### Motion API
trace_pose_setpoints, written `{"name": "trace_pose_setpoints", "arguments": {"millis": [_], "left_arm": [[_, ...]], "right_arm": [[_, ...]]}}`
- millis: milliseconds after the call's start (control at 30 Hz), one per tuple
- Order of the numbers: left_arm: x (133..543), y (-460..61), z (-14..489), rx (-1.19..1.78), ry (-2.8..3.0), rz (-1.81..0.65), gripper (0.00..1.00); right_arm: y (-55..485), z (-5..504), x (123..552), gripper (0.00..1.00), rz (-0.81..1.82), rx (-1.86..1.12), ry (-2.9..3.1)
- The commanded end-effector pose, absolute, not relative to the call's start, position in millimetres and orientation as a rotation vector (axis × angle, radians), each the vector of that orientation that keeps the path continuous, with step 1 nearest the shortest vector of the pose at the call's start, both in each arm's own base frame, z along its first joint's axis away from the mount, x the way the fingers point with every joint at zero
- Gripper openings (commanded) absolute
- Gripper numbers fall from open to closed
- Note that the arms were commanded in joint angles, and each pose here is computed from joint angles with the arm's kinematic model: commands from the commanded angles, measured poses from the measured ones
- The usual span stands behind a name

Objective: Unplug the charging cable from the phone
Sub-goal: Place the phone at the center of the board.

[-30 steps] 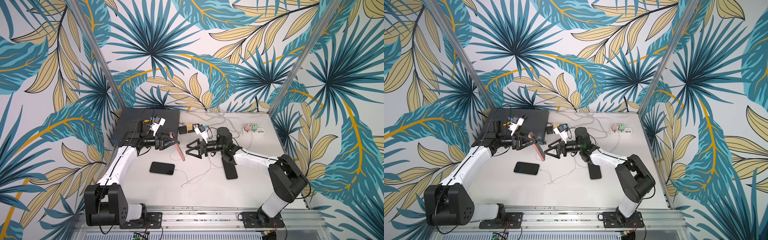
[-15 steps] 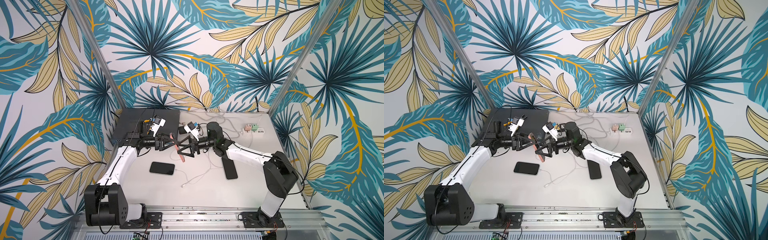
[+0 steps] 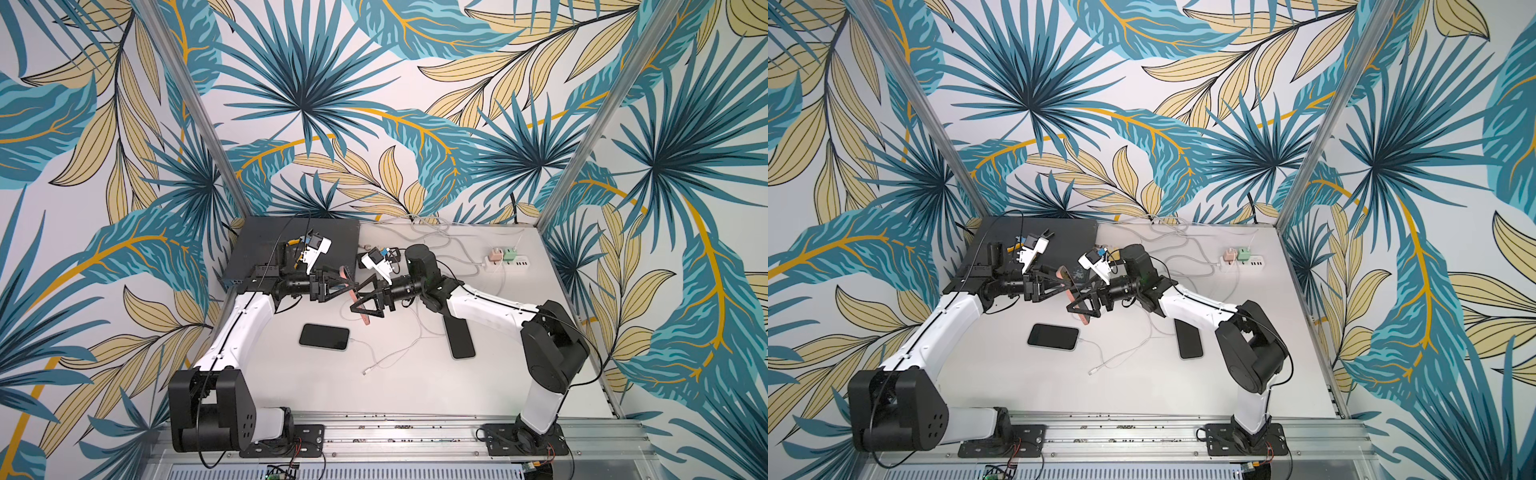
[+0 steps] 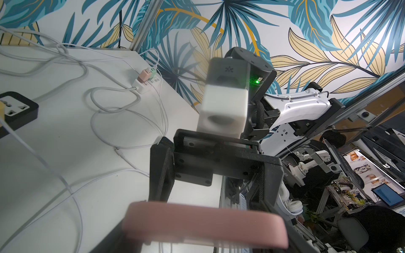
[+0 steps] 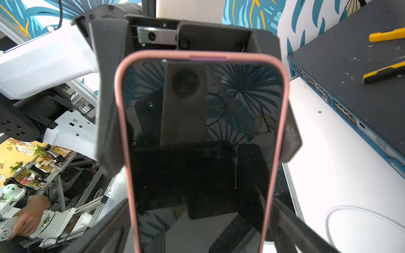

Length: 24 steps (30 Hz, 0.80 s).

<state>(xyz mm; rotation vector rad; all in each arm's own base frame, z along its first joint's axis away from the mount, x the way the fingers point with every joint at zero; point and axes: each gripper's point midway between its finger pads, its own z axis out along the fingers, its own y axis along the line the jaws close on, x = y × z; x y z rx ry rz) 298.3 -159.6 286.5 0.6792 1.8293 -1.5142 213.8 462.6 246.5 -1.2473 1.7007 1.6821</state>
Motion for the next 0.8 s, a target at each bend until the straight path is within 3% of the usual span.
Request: {"name": "trace_pose_setpoints", "arguments": {"millis": [0, 267, 400, 533, 667, 767], "left_arm": [[285.9, -160.8, 304.3, 0.741, 1.758, -1.522, 0.33], [286.4, -160.5, 303.8, 0.740, 1.759, -1.520, 0.33], [286.5, -160.6, 303.4, 0.739, 1.761, -1.519, 0.39], [287.2, -160.4, 302.4, 0.741, 1.761, -1.512, 0.60], [287.4, -160.4, 300.6, 0.746, 1.763, -1.501, 0.98], [288.6, -159.4, 298.6, 0.745, 1.771, -1.480, 1.00]], "right_arm": [[465.9, 240.0, 210.3, 0.92, 1.709, -1.275, 1.688], [465.1, 243.1, 207.7, 0.74, 1.738, -1.273, 1.665], [464.1, 244.3, 206.3, 0.66, 1.741, -1.275, 1.653], [462.2, 246.2, 205.0, 0.56, 1.736, -1.280, 1.639], [461.3, 245.1, 205.6, 0.51, 1.722, -1.270, 1.645], [460.3, 242.9, 207.5, 0.50, 1.704, -1.249, 1.667]]}}
